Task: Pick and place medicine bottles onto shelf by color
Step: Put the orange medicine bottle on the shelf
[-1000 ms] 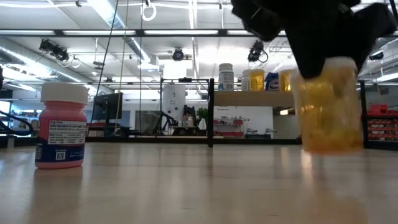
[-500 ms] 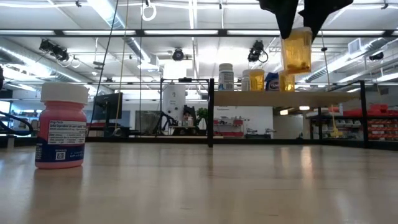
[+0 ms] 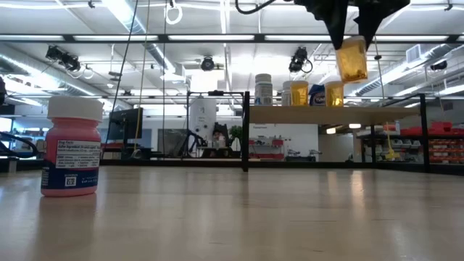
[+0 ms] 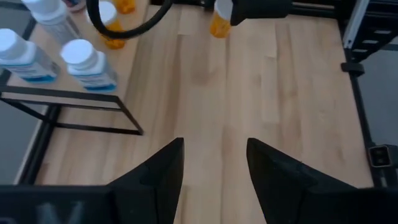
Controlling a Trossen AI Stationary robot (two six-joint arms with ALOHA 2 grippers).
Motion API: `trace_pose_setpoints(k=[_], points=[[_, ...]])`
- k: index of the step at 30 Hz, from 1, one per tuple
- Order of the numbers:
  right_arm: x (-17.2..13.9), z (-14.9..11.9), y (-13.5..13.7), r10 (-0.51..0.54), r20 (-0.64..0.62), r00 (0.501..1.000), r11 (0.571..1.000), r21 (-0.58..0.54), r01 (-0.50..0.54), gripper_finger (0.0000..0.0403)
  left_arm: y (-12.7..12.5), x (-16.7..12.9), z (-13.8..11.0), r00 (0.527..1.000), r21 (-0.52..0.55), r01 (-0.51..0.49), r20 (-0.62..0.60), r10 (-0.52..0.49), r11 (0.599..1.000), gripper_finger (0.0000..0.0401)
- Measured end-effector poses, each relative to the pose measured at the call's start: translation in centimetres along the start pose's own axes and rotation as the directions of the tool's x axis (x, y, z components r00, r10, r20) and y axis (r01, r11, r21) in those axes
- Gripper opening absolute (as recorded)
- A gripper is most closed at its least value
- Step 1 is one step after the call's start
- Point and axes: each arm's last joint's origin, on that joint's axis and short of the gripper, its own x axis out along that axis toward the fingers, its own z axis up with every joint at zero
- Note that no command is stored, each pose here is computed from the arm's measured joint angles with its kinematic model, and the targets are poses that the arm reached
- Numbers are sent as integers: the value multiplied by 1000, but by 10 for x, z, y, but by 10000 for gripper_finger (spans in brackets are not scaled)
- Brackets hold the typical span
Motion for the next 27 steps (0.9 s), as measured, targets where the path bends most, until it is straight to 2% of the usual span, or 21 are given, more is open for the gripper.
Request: trace_pose_setpoints(k=[12,21,27], points=[[-19,35,-29,64,46,997,985,156,-70,230,14,-1,5,998,20,-39,52,38,999,185],[-54,53,-83,185,142,972,945,245,-216,230,15,-1,5,998,79,-42,52,38,996,187],[-66,73,-117,146,282,948,920,313,-235,230,20,-2,11,992,69,-61,117,53,996,184]])
